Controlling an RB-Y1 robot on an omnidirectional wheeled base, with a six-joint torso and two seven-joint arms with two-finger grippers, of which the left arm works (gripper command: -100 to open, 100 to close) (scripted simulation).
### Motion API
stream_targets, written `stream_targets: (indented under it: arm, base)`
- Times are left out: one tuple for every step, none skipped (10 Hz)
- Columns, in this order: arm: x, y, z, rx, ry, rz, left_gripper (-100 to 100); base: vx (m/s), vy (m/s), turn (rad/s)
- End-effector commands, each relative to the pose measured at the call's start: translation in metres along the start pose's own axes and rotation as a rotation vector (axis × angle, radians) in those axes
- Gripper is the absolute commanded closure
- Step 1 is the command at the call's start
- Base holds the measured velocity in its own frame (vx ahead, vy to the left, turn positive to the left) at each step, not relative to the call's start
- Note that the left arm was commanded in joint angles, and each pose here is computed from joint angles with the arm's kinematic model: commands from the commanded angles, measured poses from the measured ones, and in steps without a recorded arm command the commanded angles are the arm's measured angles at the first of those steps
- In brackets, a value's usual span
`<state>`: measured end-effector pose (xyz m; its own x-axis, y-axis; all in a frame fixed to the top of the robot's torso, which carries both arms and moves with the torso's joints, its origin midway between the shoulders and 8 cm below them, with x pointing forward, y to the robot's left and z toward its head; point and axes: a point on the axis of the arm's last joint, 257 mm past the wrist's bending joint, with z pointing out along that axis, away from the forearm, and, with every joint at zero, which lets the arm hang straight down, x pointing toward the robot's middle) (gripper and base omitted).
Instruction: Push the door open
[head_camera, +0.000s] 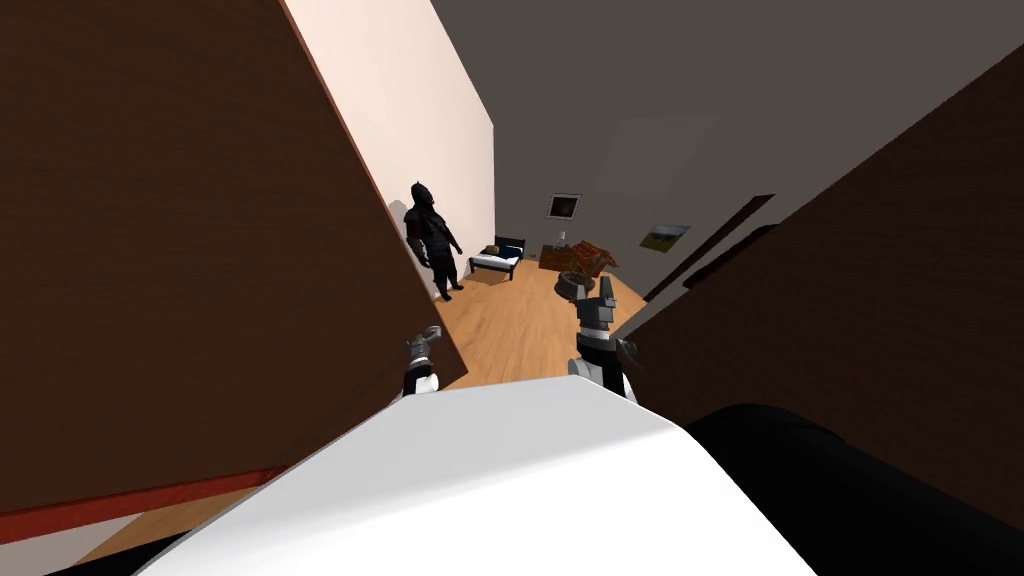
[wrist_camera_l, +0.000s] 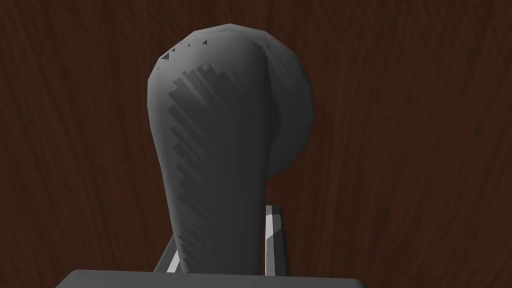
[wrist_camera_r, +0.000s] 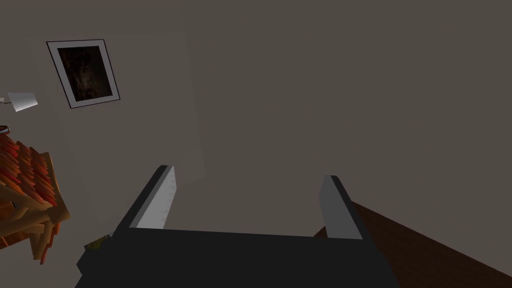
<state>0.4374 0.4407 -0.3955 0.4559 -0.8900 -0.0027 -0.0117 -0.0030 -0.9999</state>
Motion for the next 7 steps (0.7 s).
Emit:
stream_targets:
  arm:
    - [-0.013,-0.004,0.0039,0.011,-0.031,0.002,100]
    - [-0.02,-0.004,0.0039,0.011,-0.046,0.001,100]
    - [-0.026,-0.004,0.0038,0.011,-0.061,0.0,100]
    - [-0.031,-0.004,0.0036,0.011,-0.074,0.0,100]
    - [-0.037,-0.004,0.0034,0.011,-0.087,-0.001,100]
    - [-0.042,-0.004,0.0031,0.011,-0.099,-0.001,100]
    - [-0.046,-0.004,0.0028,0.011,-0.11,-0.002,100]
  base:
    - [0.204,-0.04,0.066]
    - [0.205,-0.051,0.054]
    - [0.189,-0.022,0.056]
    - [0.182,-0.014,0.049]
    - [0.188,-0.006,0.047]
    - [0.186,-0.02,0.043]
    - [0.2,-0.026,0.054]
